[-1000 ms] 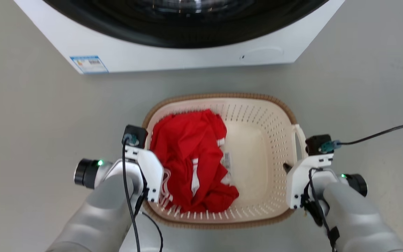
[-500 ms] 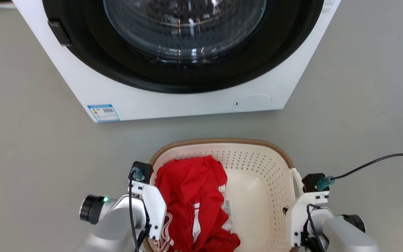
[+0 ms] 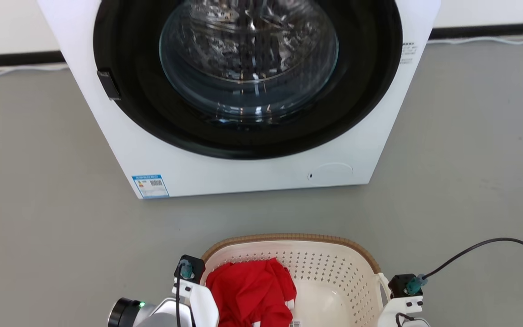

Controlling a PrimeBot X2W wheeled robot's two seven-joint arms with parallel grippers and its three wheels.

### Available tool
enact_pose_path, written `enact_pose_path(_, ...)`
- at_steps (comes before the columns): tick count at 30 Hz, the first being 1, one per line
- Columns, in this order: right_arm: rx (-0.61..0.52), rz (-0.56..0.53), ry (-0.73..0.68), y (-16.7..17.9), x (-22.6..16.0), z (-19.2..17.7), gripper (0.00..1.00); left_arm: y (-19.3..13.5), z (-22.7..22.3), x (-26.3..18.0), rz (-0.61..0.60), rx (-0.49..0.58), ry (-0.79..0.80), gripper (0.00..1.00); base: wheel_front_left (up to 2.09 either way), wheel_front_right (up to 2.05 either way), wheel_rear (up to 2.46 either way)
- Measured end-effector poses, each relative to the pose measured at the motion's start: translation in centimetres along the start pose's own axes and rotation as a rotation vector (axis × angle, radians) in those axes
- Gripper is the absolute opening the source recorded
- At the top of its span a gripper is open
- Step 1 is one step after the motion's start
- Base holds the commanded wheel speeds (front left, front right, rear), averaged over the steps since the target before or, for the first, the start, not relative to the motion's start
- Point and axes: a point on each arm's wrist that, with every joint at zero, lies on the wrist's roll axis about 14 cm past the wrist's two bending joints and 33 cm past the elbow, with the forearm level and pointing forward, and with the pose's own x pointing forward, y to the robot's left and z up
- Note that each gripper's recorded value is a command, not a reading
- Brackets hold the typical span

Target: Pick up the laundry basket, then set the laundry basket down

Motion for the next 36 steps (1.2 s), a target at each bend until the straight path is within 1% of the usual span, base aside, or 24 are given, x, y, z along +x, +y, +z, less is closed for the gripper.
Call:
enact_pose_path(12, -0.01, -0.012, -0.031, 0.0, -1.3, 0.3, 0.0, -0.6, 0.0, -1.5, 0.005, -0.003, -0.012, 0.0, 0.0, 0.0, 0.0)
enact_pose_path(36, 0.02, -0.008, -0.009, 0.0, -1.4, -0.8, 0.0, -1.2, -0.6, -1.3, -0.01, 0.002, 0.025, 0.0, 0.0, 0.0, 0.0)
